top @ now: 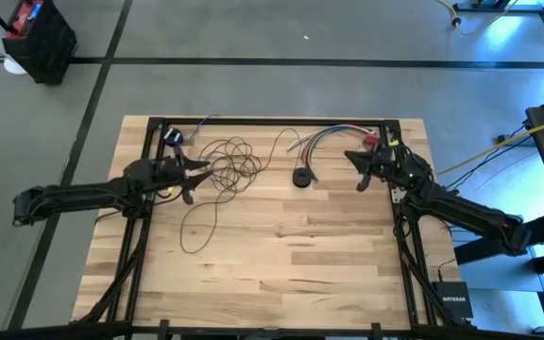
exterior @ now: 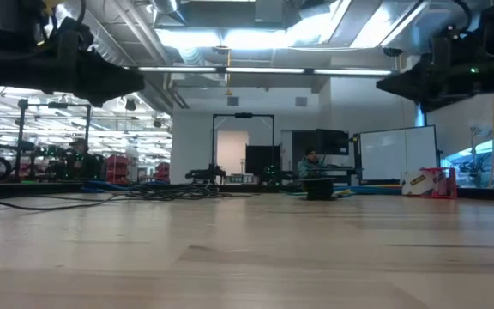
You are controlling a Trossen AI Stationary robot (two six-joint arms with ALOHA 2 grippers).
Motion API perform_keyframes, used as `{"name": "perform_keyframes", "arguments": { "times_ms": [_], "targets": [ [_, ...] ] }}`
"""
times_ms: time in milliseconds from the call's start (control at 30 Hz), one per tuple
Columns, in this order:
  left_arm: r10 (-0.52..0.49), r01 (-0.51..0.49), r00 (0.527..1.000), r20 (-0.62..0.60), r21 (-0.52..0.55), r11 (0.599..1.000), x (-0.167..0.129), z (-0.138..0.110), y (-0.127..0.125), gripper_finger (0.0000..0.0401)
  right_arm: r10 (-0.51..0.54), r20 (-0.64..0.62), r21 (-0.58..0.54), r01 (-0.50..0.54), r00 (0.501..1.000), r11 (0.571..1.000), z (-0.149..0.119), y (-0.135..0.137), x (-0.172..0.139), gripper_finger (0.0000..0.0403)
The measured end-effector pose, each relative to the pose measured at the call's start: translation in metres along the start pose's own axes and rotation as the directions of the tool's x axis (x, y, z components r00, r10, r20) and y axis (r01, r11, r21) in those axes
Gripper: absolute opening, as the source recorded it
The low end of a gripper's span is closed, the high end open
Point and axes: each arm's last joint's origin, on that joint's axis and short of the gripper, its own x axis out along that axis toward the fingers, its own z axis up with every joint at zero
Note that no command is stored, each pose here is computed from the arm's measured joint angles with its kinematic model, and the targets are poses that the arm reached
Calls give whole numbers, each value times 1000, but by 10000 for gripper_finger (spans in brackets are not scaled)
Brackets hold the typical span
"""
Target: Coiling cords
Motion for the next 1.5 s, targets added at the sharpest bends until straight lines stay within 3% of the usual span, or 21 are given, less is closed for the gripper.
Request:
{"name": "perform_keyframes", "arguments": {
  "times_ms": [500, 800, 1167, 1500],
  "targets": [
    [74, -75, 997, -15, -50, 996, -18, -8, 3, 143, -83, 28, 14, 83, 996, 996, -4, 2, -25, 5],
    [86, -84, 996, 29, -62, 994, -31, -5, 3, 143, -86, -41, 20, 87, 995, 996, -7, 2, -26, 11],
    [94, -94, 996, 12, 20, 995, -30, -7, 4, 143, -81, -67, 2, 81, 994, 997, -9, 2, -26, 10],
    [94, -94, 996, 7, 21, 995, -30, -8, 4, 143, -82, -75, 5, 83, 994, 997, -9, 2, -26, 10]
  ]
}}
